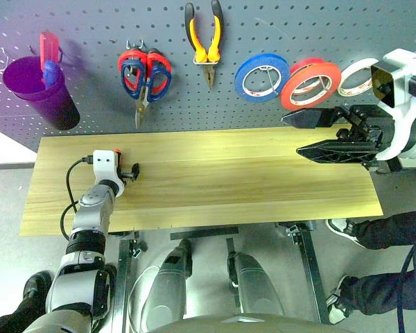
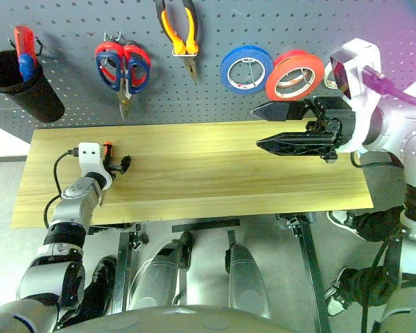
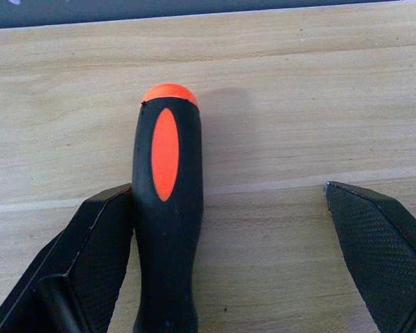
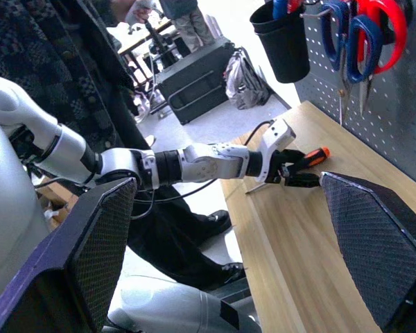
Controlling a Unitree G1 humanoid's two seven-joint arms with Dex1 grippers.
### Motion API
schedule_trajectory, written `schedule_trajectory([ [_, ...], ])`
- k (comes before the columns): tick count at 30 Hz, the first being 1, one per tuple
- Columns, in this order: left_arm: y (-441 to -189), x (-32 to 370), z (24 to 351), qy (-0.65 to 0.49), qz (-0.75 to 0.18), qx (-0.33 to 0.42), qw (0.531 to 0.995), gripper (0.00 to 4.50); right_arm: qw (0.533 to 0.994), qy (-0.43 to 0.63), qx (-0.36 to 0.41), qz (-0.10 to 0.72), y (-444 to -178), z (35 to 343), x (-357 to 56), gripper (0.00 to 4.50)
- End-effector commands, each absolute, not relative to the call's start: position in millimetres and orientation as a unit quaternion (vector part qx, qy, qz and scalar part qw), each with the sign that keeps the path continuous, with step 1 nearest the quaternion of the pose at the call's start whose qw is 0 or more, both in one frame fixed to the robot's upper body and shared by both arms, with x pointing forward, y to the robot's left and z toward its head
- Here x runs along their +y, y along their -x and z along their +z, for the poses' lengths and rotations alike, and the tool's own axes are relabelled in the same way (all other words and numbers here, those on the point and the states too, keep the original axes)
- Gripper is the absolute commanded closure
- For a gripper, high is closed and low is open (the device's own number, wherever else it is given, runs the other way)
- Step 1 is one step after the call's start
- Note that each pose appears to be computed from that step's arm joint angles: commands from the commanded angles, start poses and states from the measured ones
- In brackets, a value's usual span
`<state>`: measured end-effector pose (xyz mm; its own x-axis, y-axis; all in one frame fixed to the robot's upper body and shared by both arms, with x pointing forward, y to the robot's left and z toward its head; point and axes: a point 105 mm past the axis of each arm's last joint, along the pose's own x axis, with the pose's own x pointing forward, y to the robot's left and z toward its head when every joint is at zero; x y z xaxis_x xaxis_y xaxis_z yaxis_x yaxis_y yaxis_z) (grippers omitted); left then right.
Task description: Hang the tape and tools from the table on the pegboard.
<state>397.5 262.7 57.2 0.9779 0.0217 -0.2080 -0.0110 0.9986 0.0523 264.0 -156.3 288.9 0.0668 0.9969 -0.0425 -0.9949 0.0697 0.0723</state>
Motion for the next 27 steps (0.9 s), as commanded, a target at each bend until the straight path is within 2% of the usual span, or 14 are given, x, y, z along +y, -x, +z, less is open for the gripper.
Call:
schedule_trajectory([
  [1,-391,268,44,-0.022,0.021,0.124,0.992,0.89,0.725,0.004,0.026,0.689,-256,297,-156,0.00],
  [8,-389,272,43,-0.020,0.038,0.120,0.992,3.24,0.733,0.003,0.040,0.679,-258,291,-160,0.00],
  [9,-388,274,41,-0.024,0.046,0.124,0.991,3.41,0.734,0.002,0.041,0.678,-258,291,-160,0.00],
  [26,-380,273,35,-0.017,0.046,0.140,0.989,3.49,0.739,0.011,0.046,0.672,-263,284,-161,0.00],
  [27,-379,271,36,-0.012,0.041,0.139,0.989,3.14,0.740,0.012,0.046,0.671,-263,284,-161,0.00],
])
